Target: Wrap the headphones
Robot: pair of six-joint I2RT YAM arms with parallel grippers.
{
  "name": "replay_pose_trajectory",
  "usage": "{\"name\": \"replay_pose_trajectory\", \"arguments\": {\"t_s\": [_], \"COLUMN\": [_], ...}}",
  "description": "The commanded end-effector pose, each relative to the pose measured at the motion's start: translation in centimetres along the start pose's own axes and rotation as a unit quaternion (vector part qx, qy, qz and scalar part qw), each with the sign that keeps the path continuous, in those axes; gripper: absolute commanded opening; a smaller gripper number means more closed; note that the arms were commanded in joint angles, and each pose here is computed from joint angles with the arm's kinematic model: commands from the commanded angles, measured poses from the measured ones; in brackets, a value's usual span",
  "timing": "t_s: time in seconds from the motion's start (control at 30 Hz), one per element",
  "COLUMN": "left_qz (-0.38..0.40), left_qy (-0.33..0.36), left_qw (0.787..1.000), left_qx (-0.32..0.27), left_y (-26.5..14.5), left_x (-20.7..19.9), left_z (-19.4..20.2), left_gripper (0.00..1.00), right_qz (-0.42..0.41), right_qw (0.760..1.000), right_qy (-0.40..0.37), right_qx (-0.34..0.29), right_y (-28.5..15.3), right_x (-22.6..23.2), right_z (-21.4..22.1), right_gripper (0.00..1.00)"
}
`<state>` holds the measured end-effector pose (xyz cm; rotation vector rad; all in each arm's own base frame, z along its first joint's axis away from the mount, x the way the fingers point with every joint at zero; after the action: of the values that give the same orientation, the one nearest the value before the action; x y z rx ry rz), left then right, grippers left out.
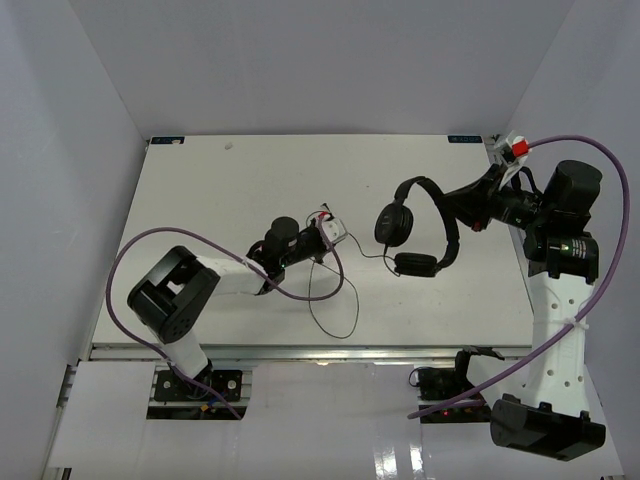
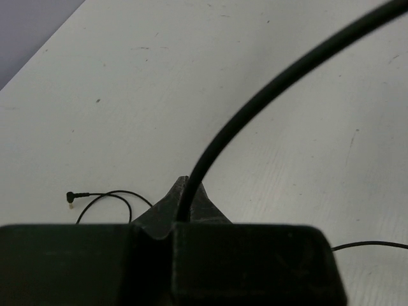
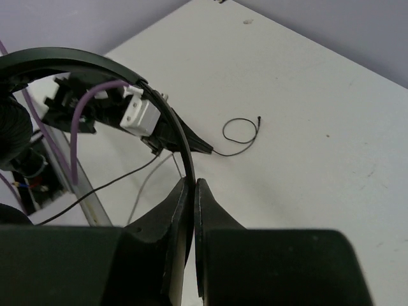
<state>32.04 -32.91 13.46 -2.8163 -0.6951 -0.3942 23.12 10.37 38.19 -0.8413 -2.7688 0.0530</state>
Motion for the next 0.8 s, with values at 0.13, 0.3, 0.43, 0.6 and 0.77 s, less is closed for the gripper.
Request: {"name": "replay_pose_trajectory", "arguments": {"t_s": [0.13, 0.3, 0.43, 0.6, 0.77], "left_qz": [-0.014, 0.020, 0.022, 0.048, 0.070], "left_qy": [0.004, -0.001, -0.007, -0.033, -0.061], "left_qw": [0.999, 0.998, 0.996, 0.994, 0.990], "left_qx": [0.036, 0.061, 0.091, 0.093, 0.108], "left_y": [-1.1, -1.8, -2.2, -1.7, -1.6], "left_x": [5.4, 5.4, 6.0, 5.9, 5.8], "left_z": [-3.8, -5.0, -5.7, -7.2, -8.5], "left_gripper": [0.00, 0.00, 0.00, 0.00, 0.00], "right_qz": [0.052, 0.036, 0.040, 0.035, 0.070], "right_qw": [0.987, 0.977, 0.965, 0.959, 0.949], "right_qy": [-0.135, -0.175, -0.212, -0.226, -0.244], "right_qx": [0.072, 0.117, 0.147, 0.167, 0.185], "right_y": [-1.2, -0.7, 0.4, 2.3, 4.5], "right_x": [-0.8, -0.5, -0.2, 0.5, 0.4], "right_z": [4.1, 8.0, 10.1, 11.5, 12.4], "right_gripper": [0.08, 0.08, 0.08, 0.08, 0.08]}}
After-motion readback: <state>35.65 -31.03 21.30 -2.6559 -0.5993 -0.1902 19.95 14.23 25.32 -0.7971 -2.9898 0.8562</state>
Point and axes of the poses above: each gripper's point midway between its finger pads, its own y axis out along the fingers, its own x axis along the line the jaws close on, z = x × y, the point moved 2 cm from there along -y, back along the fingers, and after that the axes turned 2 degrees about y, right-handed, at the moved point
